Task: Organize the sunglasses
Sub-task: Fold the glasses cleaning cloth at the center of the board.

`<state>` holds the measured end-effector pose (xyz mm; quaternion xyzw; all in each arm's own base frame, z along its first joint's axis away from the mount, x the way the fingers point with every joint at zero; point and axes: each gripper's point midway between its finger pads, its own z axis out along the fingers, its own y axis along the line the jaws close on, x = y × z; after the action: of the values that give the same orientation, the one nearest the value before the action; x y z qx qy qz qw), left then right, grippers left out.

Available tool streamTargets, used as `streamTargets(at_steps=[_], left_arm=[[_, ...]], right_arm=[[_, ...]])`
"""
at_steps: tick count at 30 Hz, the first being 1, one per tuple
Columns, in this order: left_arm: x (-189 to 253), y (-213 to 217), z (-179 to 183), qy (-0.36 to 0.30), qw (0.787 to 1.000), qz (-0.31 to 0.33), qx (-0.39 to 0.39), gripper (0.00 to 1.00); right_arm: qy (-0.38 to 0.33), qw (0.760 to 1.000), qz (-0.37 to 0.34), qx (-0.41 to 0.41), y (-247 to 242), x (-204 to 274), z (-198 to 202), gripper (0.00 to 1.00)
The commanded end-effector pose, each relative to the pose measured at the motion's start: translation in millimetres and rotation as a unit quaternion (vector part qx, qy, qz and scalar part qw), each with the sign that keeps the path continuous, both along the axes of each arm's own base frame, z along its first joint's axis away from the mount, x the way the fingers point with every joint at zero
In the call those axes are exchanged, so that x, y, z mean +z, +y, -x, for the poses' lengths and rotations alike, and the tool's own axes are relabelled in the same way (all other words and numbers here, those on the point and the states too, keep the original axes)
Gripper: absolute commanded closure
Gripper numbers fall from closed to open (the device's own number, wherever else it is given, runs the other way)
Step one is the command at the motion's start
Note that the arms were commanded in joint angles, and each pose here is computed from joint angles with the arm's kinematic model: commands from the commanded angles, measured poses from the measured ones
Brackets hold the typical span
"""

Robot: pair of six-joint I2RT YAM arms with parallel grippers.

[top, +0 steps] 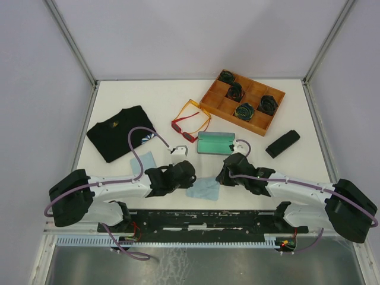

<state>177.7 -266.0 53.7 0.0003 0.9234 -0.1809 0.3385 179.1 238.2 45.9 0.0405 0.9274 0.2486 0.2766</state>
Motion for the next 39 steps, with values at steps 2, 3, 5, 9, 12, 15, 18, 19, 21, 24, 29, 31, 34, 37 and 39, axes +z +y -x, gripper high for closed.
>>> streamTargets(at_steps=[2,3,5,9,12,15,18,19,21,24,29,31,34,37,39], left_arm=[[3,-13,6,0.011,0.999,0.03,0.005,0.81],[1,-13,8,0.016,0.999,0.03,0.009,0.81],[-2,-11,13,0.023,0.999,0.033,0.02,0.8],[-8,-11,20,0.034,0.998,0.04,0.037,0.74],[-12,-11,24,0.039,0.997,0.044,0.044,0.7],[-14,-12,24,0.043,0.997,0.05,0.049,0.67],[-16,-12,25,0.048,0.996,0.049,0.051,0.65],[-16,-12,26,0.049,0.996,0.049,0.052,0.65],[-19,-10,27,0.052,0.996,0.045,0.053,0.64],[-22,-10,29,0.056,0.996,0.043,0.052,0.64],[-26,-11,30,0.062,0.996,0.036,0.049,0.64],[-28,-11,31,0.065,0.996,0.034,0.05,0.64],[-31,-11,32,0.068,0.996,0.029,0.049,0.63],[-32,-13,32,0.069,0.996,0.028,0.049,0.62],[-32,-14,32,0.069,0.996,0.027,0.049,0.61]], right_arm=[[-0.024,0.999,-0.014,-0.022,7,13,-16,1.0],[-0.024,0.999,-0.014,-0.023,7,13,-16,1.0],[-0.023,0.999,-0.013,-0.022,7,12,-16,1.0],[-0.023,0.999,-0.013,-0.022,6,11,-15,1.0],[-0.022,0.999,-0.016,-0.021,6,12,-14,1.0],[-0.022,0.999,-0.016,-0.019,6,12,-14,1.0],[-0.024,0.999,-0.017,-0.019,6,13,-14,1.0],[-0.024,0.999,-0.018,-0.018,7,13,-14,1.0],[-0.022,0.999,-0.017,-0.018,6,13,-13,1.0],[-0.022,0.999,-0.017,-0.018,6,12,-13,1.0],[-0.022,0.999,-0.018,-0.016,7,12,-14,1.0],[-0.021,0.999,-0.018,-0.016,8,12,-14,1.0],[-0.021,1.0,-0.017,-0.015,8,12,-14,1.0],[-0.02,1.0,-0.017,-0.015,8,11,-14,1.0],[-0.02,1.0,-0.018,-0.014,9,12,-14,1.0]])
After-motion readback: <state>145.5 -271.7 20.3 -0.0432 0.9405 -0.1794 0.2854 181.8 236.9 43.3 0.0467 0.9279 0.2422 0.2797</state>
